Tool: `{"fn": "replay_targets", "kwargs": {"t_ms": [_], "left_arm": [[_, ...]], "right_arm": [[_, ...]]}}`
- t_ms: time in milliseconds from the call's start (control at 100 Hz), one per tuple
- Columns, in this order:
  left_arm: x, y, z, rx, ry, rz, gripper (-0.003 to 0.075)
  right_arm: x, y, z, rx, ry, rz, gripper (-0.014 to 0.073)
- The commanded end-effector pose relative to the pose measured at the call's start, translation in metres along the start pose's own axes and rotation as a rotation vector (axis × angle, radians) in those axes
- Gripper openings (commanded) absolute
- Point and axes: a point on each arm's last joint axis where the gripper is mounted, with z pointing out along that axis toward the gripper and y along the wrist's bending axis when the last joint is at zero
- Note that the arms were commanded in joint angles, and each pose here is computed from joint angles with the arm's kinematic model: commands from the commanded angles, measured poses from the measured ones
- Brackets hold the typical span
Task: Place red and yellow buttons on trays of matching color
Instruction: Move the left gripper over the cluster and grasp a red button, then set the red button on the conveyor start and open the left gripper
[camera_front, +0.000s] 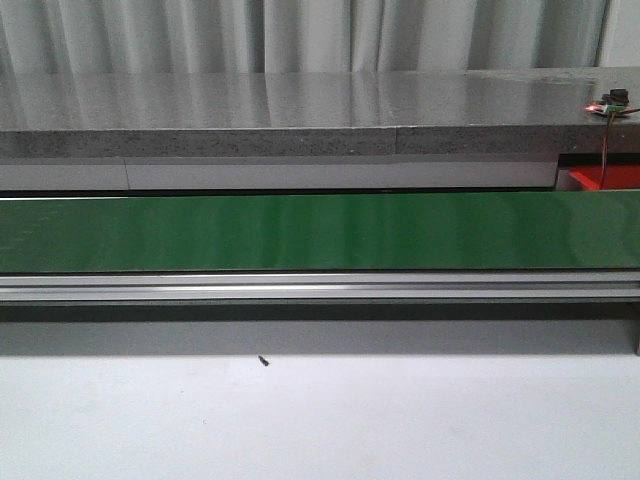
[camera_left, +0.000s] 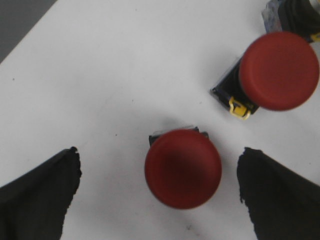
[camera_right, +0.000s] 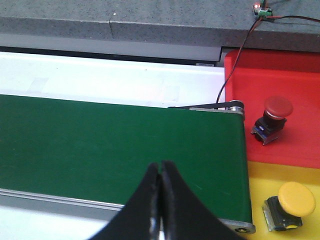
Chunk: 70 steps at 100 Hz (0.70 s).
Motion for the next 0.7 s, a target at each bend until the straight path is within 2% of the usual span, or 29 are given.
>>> {"fn": "replay_targets", "kwargs": {"t_ms": [0, 120, 190, 240, 390, 480, 560, 690], "left_arm": [[-0.016, -0.001, -0.015, 0.011, -0.068, -0.009, 0.0598], [-0.021, -0.001, -0.008, 0.006, -0.043, -0.005, 0.0592], [-0.024, -0.002, -0.006, 0.005, -0.031, -0.005, 0.0549], [-0.025, -0.002, -0.005, 0.004, -0.026, -0.001, 0.0489], [-0.029, -0.002, -0.007, 0.004, -0.027, 0.013, 0.0242], [-0.032, -0.002, -0.009, 0.004, -0.035, 0.013, 0.0139], [-0.035, -0.002, -0.013, 0.005, -0.041, 0.016, 0.0092], [-0.04, -0.003, -0.024, 0.003, -0.032, 0.022, 0.0083]], "right_arm": [[-0.014, -0.001, -0.005, 0.022, -0.087, -0.011, -0.0118], [-0.014, -0.001, -0.005, 0.022, -0.087, -0.011, -0.0118], [-0.014, -0.001, -0.005, 0.022, -0.087, -0.011, -0.0118], [-0.014, -0.001, -0.005, 0.022, -0.087, -0.011, -0.0118], [-0.014, -0.001, -0.005, 0.022, -0.087, -0.011, -0.0118], [-0.014, -0.001, -0.005, 0.022, -0.087, -0.011, -0.0118], [-0.014, -0.001, -0.005, 0.022, -0.087, -0.011, -0.0118], [-0.014, -0.001, -0.005, 0.022, -0.087, -0.011, -0.0118]]}}
